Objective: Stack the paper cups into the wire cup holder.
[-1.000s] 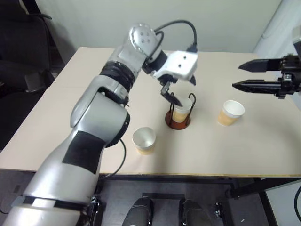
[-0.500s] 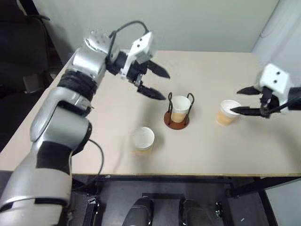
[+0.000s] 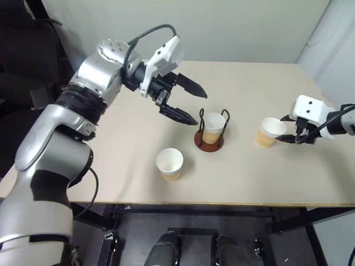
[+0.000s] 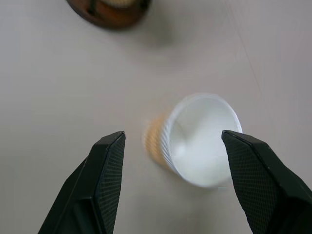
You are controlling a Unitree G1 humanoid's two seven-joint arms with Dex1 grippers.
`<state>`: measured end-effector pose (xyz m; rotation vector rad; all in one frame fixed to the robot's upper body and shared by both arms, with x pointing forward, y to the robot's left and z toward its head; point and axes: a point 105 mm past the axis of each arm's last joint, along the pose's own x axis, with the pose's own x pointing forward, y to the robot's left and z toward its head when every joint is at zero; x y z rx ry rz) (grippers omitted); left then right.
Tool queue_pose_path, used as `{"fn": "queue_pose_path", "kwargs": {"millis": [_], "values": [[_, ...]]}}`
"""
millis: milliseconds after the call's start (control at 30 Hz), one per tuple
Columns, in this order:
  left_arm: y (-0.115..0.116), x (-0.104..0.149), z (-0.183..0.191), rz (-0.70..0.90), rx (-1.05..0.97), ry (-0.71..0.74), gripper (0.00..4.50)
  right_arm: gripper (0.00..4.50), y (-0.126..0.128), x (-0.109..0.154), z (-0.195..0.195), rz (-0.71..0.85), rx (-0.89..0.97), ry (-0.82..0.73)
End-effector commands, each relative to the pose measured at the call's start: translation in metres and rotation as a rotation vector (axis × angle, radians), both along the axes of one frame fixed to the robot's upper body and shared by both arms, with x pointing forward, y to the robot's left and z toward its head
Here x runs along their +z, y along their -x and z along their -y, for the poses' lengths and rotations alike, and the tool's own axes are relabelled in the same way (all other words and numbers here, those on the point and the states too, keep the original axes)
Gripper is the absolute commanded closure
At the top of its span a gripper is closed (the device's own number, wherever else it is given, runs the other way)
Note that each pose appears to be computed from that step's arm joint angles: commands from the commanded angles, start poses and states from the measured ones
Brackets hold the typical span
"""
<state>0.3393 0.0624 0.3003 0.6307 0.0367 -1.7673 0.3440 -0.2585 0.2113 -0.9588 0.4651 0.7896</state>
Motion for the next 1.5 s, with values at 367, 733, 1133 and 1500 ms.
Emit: {"fn": "queue_pose_path", "kwargs": {"millis": [367, 733, 1133, 1500], "values": [[0.004, 0.009, -0.011, 0.045, -0.013, 0.016, 0.01, 1.32, -0.029, -0.023, 0.000, 0.005, 0.034, 0.116], [-0.005, 0.005, -0.038, 0.057, 0.083, 0.000, 0.00, 4.44, -0.022, -0.018, -0.005, -0.074, 0.094, 0.128], [-0.020, -0.002, -0.072, 0.032, 0.233, 0.023, 0.00, 4.48, 0.022, 0.045, -0.058, -0.054, 0.233, 0.015], [-0.024, -0.015, -0.081, 0.003, 0.268, 0.015, 0.00, 4.48, 0.031, 0.133, -0.135, 0.207, 0.391, -0.115]]}}
